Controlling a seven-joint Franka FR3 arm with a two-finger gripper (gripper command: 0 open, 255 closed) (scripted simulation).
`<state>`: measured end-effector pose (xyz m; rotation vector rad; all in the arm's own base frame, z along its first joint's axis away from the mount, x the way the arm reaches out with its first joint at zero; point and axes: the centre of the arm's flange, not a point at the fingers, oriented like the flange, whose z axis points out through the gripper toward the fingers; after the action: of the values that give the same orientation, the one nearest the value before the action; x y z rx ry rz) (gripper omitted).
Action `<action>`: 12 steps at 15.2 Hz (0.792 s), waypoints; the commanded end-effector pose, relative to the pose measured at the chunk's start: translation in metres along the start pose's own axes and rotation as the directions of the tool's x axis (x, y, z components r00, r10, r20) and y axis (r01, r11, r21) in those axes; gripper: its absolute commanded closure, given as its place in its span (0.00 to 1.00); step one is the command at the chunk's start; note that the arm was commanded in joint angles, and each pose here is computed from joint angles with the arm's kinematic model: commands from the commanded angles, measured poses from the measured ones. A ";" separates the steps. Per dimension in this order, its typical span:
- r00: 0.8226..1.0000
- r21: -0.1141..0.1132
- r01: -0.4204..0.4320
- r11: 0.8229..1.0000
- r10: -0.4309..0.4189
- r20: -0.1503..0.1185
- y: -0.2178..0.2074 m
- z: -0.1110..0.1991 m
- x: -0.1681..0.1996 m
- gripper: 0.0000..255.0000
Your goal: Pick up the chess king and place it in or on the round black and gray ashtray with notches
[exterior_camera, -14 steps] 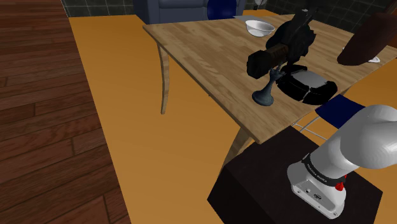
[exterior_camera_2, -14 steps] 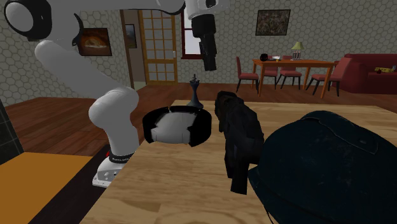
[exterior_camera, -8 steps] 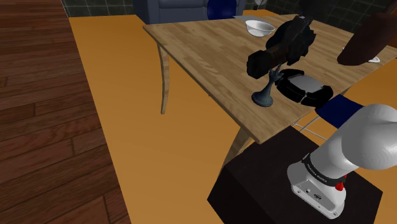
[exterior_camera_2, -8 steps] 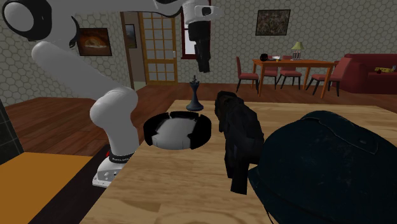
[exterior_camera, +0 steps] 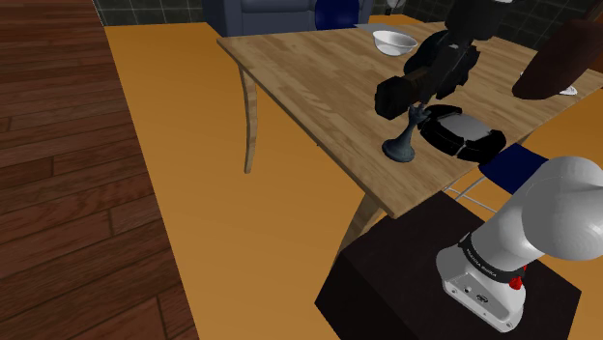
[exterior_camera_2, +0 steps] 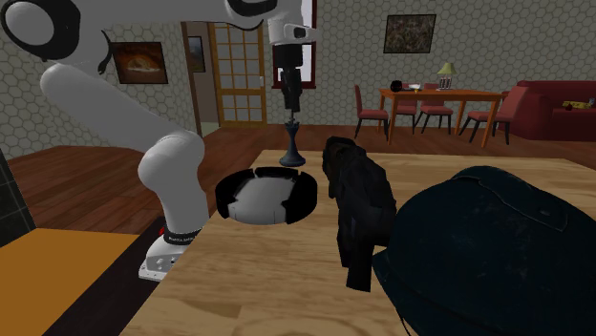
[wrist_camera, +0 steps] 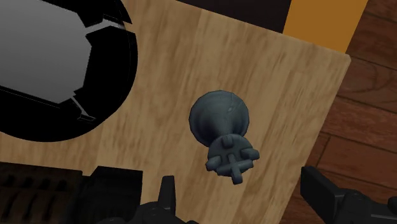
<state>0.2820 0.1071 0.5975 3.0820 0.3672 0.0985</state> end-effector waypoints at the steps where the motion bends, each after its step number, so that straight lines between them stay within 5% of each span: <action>1: 1.000 0.003 0.002 1.000 -0.002 0.003 -0.002 0.010 -0.001 0.00; 12: 1.000 0.003 0.002 1.000 -0.002 0.003 -0.002 0.034 -0.001 0.00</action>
<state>0.2828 0.1078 0.5635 3.0839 0.3706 0.0941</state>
